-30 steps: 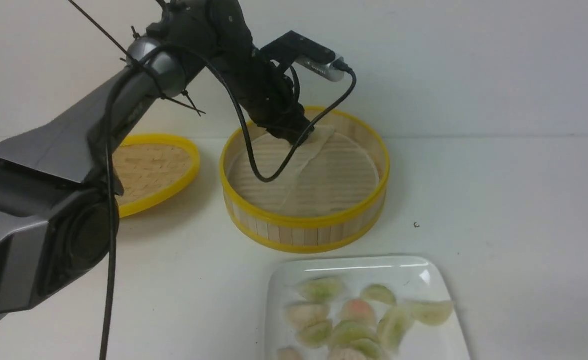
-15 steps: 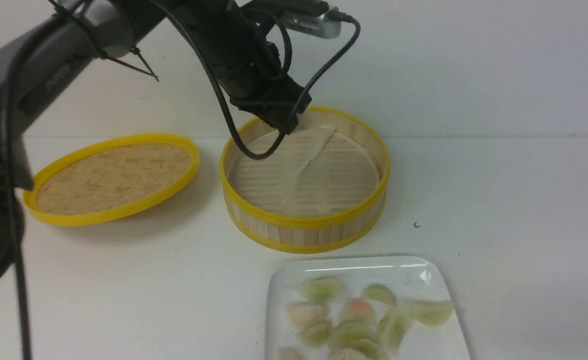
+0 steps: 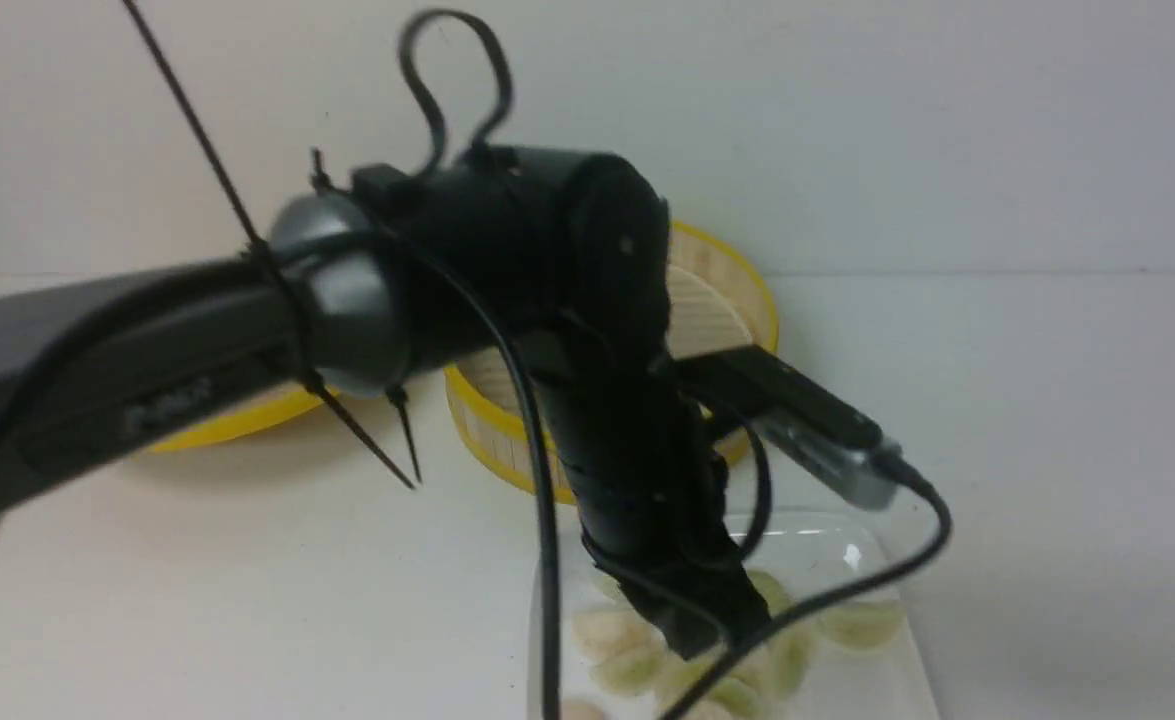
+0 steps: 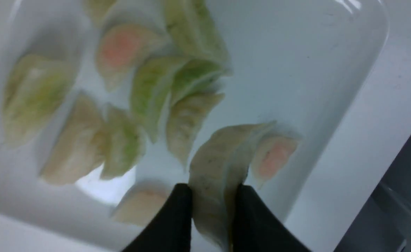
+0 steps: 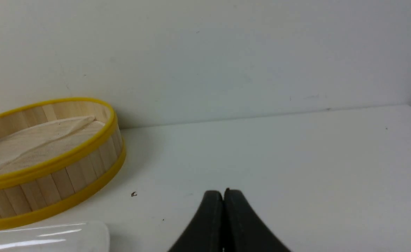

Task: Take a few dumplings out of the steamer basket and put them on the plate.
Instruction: Use the left arm to put the dumpling into the plate

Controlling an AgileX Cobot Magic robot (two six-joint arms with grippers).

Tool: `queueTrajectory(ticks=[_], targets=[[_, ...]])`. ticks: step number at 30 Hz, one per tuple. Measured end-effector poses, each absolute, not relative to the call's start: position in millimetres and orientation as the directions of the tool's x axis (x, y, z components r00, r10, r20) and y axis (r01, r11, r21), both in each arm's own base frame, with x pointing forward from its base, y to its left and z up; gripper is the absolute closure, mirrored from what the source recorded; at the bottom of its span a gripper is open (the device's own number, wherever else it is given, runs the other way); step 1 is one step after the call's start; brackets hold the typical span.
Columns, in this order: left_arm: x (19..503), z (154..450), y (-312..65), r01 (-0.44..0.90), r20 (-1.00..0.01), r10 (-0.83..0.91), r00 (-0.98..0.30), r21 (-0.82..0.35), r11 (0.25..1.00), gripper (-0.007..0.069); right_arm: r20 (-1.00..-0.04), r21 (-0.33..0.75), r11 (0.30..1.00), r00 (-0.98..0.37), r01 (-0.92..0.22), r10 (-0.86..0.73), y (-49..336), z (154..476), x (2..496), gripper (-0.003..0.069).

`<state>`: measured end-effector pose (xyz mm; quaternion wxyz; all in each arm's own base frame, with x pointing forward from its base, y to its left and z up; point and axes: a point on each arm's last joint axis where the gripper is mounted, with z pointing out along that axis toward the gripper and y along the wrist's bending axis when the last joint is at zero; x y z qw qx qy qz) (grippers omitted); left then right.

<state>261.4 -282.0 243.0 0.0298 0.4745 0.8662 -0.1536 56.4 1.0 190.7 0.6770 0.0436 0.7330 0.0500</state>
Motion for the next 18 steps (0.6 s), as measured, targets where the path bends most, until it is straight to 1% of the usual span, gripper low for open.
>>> queueTrajectory(ticks=[4, 6, 9, 11, 14, 15, 16, 18], targets=[[250, 217, -308, 0.854, -0.189, 0.841, -0.507, -0.238, 0.462, 0.0502, -0.988, 0.132, 0.991, -0.080, -0.004, 0.132, 1, 191, 56, 0.0669], [249, 212, -312, 0.857, -0.188, 0.844, -0.502, -0.237, 0.457, 0.0502, -0.988, 0.132, 0.991, -0.080, -0.004, 0.132, 1, 191, 56, 0.0669], [251, 195, -323, 0.858, -0.207, 0.838, -0.504, -0.229, 0.460, 0.0502, -0.988, 0.132, 0.991, -0.080, -0.004, 0.132, 1, 191, 56, 0.0669], [254, 189, -326, 0.857, -0.223, 0.832, -0.509, -0.220, 0.465, 0.0487, -0.988, 0.132, 0.991, -0.080, -0.004, 0.132, 1, 191, 56, 0.0669], [257, 184, -329, 0.851, -0.250, 0.815, -0.523, -0.216, 0.479, 0.0406, -0.988, 0.132, 0.991, -0.080, -0.004, 0.132, 1, 191, 56, 0.0669], [257, 185, -330, 0.845, -0.256, 0.808, -0.531, -0.227, 0.484, 0.0347, -0.988, 0.132, 0.991, -0.080, -0.004, 0.132, 1, 191, 56, 0.0669], [257, 185, -331, 0.842, -0.257, 0.804, -0.536, -0.236, 0.486, 0.0321, -0.988, 0.132, 0.991, -0.080, -0.004, 0.132, 1, 191, 56, 0.0669], [256, 188, -331, 0.836, -0.262, 0.797, -0.545, -0.247, 0.490, 0.0242, -0.988, 0.132, 0.991, -0.080, -0.004, 0.132, 1, 191, 56, 0.0669]])
